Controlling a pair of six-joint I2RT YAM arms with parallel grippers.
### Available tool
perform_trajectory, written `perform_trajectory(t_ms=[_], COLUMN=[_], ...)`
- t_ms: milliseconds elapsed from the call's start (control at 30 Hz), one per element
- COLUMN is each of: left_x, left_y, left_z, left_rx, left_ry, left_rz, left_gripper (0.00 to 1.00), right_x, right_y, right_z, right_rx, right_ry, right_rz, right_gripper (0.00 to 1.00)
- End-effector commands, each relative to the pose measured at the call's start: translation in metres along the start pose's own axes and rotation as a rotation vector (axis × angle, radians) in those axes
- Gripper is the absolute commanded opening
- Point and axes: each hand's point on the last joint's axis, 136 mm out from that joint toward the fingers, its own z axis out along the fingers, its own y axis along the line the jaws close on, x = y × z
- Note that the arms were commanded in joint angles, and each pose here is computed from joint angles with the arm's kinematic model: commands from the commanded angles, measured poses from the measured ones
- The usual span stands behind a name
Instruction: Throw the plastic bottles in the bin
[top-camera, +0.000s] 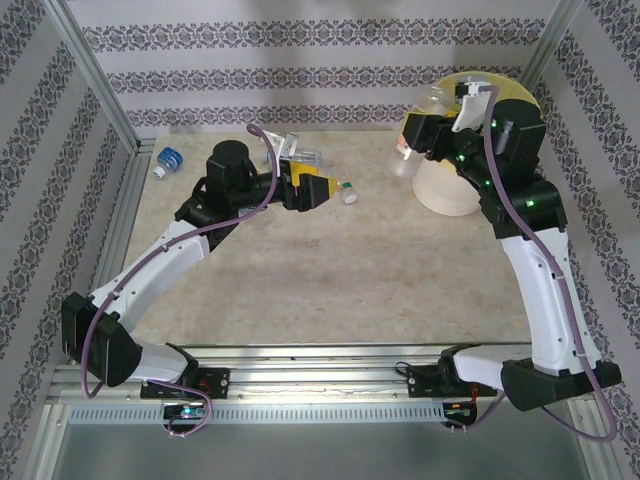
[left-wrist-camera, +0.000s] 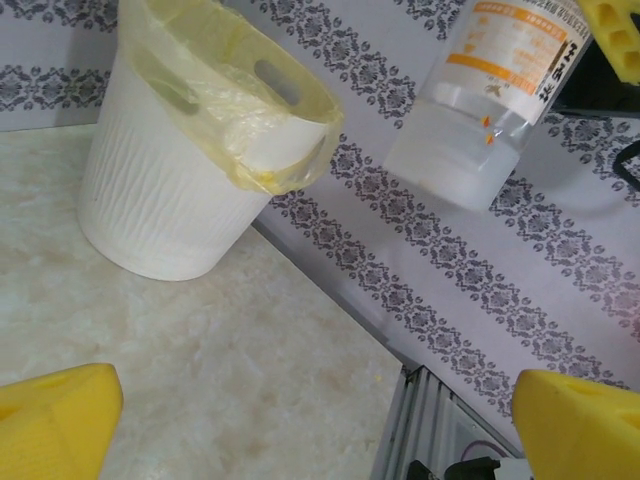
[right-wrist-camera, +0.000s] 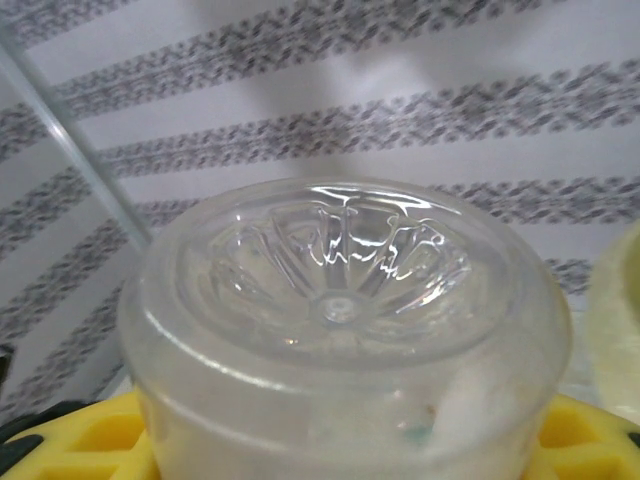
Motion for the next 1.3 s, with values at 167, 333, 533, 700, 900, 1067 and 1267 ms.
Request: perform_trajectory(t_ms=[167, 333, 533, 700, 900, 1067, 1267], left_x=[-0.014, -0.014, -0.01, -0.008, -0.008, -0.006, -0.003], left_y=[0.001, 0.005, 0.011, 0.015, 0.018, 0.022, 0.035], left_z=[-0.012, -0.014, -0.016, -0.018, -0.021, -0.023, -0.027], left_rx=[-0.033, -0.057, -0.077, -0.095, -0.109, -0.129, -0.179], left_ry=[-0.063, -0.066, -0.064, -0.068, -0.076, -0.073, -0.067], left_rz=[0.045, 0.042, 0.032, 0.027, 0.025, 0.019, -0.005], left_gripper=[1.0, 1.0, 1.0, 1.0, 1.0, 1.0, 1.0], right_x=[-0.064, -0.101, -0.146, -0.176, -0.194, -0.191, -0.14], right_y=[-0.05, -0.048, -0.032, -0.019, -0.021, -0.049, -0.155], right_z=[-0.044, -0.066, -0.093, -0.11, -0.11, -0.081, -0.002], right_rx=[0.288, 0.302, 0.316, 0.316, 0.338, 0.389, 0.578], right_ry=[-0.241, -0.404, -0.612, -0.752, -0.815, -0.759, -0.407], right_rz=[-0.101, -0.172, -0.29, -0.375, -0.396, -0.365, -0.152], right_gripper=[0.11, 0.1, 0.09, 0.08, 0.07, 0.06, 0.24])
